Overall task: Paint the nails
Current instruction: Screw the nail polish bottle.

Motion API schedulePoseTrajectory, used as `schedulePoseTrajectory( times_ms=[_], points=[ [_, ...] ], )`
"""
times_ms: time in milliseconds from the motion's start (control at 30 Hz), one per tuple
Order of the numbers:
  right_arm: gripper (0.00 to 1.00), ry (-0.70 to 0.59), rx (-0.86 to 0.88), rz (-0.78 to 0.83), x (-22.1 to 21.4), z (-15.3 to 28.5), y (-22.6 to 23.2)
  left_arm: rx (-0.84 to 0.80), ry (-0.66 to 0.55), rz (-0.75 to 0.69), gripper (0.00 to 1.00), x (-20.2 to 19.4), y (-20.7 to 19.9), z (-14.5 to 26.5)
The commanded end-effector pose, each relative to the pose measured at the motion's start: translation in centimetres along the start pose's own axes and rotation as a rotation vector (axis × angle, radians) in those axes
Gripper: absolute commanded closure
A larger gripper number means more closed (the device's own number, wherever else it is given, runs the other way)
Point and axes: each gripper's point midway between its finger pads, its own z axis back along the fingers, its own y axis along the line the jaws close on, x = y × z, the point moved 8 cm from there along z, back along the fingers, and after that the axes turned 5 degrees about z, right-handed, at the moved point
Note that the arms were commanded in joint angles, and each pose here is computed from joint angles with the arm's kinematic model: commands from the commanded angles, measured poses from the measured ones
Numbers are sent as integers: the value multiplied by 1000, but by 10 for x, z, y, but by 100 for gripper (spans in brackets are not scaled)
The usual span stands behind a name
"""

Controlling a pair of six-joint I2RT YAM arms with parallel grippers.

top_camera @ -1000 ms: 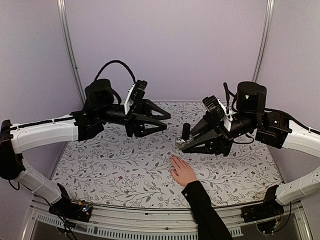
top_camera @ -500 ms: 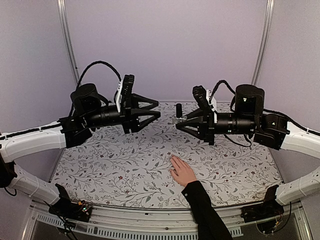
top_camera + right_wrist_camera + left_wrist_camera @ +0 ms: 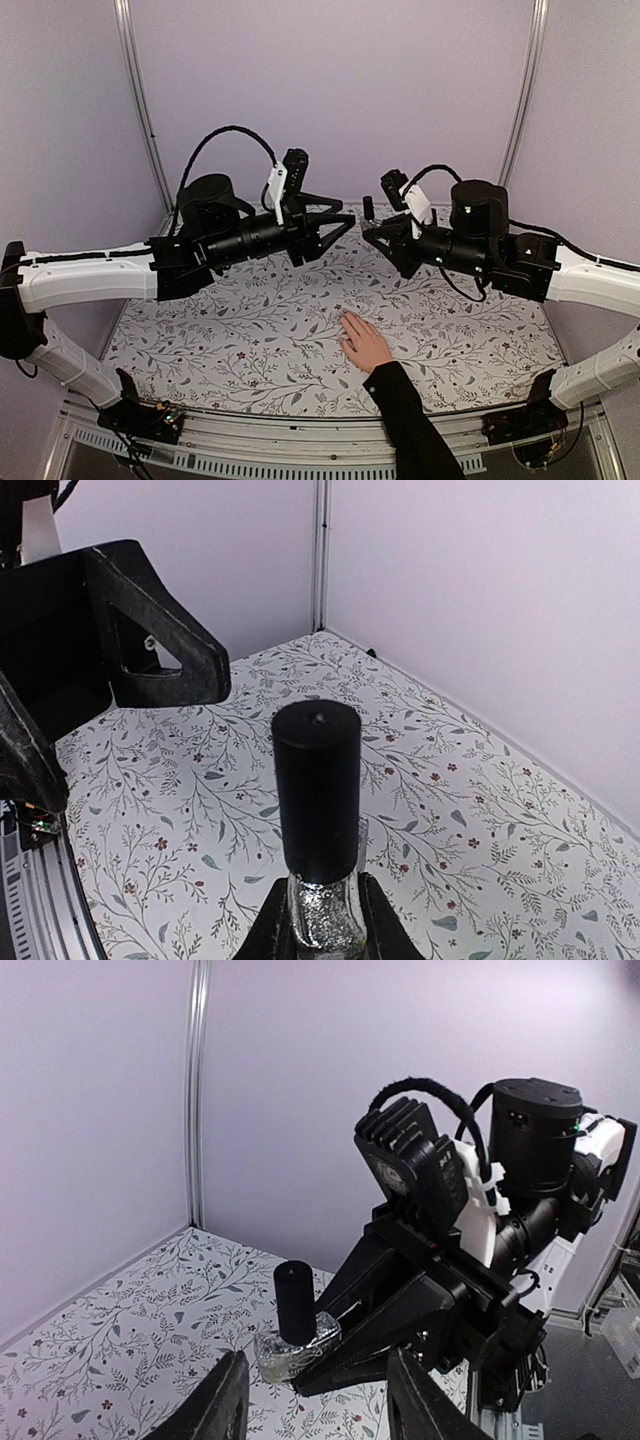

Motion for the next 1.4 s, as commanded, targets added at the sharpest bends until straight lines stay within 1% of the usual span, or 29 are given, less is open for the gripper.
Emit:
schedulePoseTrajectory(
  times_ms=[0,267,467,500,600,667,867,1000,1100,1233,1367],
  points=[
    [100,-8,-99,-34,0,-5,-10,59,-63,52,53,12,1,-15],
    [100,11,-105,-27,-3,-9,-6,76,-53,87,57,6,5,-36],
    [100,32,-106,-9,-4,-13,-4,96,-26,87,66,-2,9,-47],
    [100,31,-104,-8,-4,-14,-4,98,-23,86,68,-3,10,-48],
    [100,32,-99,-6,-4,-14,-3,85,-20,84,79,-4,9,-49],
    [100,32,-95,-6,-3,-14,-2,76,-15,84,85,-5,8,-50],
    [100,15,-82,-4,2,-11,-2,37,14,86,96,-11,6,-53],
    [100,-7,-58,-1,7,-8,0,12,29,79,100,-13,4,-50],
    [100,-42,-9,9,13,-2,3,-30,32,76,100,-13,2,-46],
    [100,-89,110,36,19,9,13,-133,34,61,100,-13,-1,-35],
    [100,-160,232,77,30,19,23,-233,82,30,100,-19,-6,-29]
  ],
)
